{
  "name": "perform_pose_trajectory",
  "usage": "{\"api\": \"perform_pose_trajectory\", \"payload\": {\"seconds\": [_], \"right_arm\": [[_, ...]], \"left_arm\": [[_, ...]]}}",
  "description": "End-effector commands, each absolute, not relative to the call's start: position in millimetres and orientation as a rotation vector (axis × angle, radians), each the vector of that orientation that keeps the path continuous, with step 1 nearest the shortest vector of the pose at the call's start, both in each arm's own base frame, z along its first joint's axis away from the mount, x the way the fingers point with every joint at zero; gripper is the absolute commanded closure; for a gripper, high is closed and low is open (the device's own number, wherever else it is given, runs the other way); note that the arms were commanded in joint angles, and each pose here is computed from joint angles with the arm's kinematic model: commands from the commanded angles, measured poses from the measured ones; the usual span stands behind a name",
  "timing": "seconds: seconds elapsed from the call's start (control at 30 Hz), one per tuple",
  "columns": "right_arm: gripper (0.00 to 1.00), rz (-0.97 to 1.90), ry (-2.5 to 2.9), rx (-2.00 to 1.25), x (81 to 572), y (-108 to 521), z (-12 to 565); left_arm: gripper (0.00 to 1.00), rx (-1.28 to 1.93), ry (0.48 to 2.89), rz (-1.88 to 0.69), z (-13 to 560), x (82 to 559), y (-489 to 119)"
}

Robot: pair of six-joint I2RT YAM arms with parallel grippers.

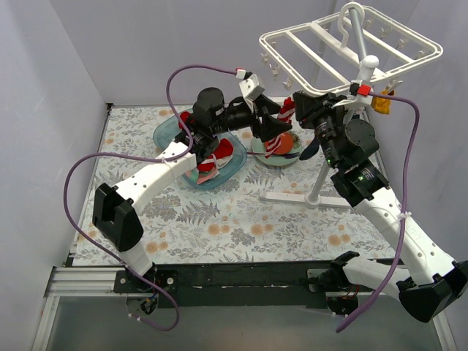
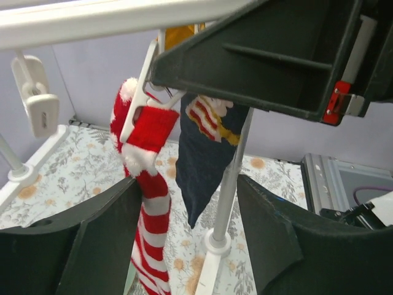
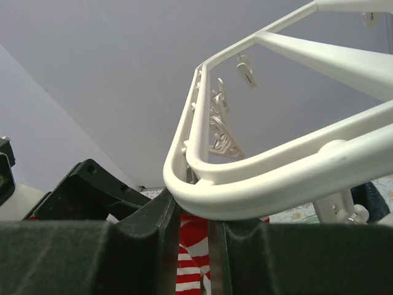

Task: Remove the socks clipped to the hanger
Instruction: Remove the sock from the hanger.

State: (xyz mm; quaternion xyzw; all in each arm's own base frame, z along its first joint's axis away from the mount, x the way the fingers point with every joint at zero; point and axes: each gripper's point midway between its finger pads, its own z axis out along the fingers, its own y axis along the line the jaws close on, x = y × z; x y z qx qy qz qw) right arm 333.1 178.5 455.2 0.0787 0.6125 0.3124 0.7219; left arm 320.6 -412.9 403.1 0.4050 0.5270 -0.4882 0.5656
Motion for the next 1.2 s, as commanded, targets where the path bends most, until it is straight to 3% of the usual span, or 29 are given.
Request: {"api": "perform_pose_trajectory", "payload": {"seconds": [0.0,0.1,0.13,0.2,0.23,0.33,0.37,0.47,0.57,0.87,1.17], "right_arm": [[0.8,0.749,1.336,0.138,324.8,186.4,465.5],[0.8,0.753,1.338,0.142,325.0,186.7,464.6],[0.8,0.754,1.338,0.141,324.9,187.0,464.6],[0.8,0.752,1.336,0.145,324.2,185.6,464.7],[0.79,0.749,1.335,0.147,324.2,184.9,464.4],[0.62,0.743,1.336,0.138,321.6,183.4,463.0],[0.49,0.742,1.333,0.13,320.0,183.1,463.2],[0.29,0.724,1.334,0.109,313.7,178.8,457.0],[0.19,0.711,1.346,0.097,305.2,173.4,439.2],[0.14,0.701,1.388,-0.014,281.2,171.2,394.2],[0.1,0.699,1.411,-0.016,295.6,181.2,351.8]], "left_arm": [[0.42,0.837,1.182,-1.075,427.4,340.1,-417.7],[0.51,0.812,1.196,-1.074,424.3,346.4,-423.8],[0.61,0.801,1.201,-1.065,423.0,349.0,-424.8],[0.7,0.783,1.21,-1.059,422.9,351.3,-426.0],[0.83,0.777,1.213,-1.056,423.5,351.9,-425.4],[0.92,0.774,1.222,-1.057,424.6,351.5,-424.6],[0.93,0.775,1.223,-1.065,424.9,350.5,-424.9],[0.95,0.794,1.221,-1.092,430.0,343.1,-424.8],[0.96,0.815,1.239,-1.122,432.4,337.4,-426.2],[0.97,0.812,1.334,-1.205,432.2,334.3,-433.6],[0.97,0.792,1.393,-1.297,432.0,325.9,-436.7]]}}
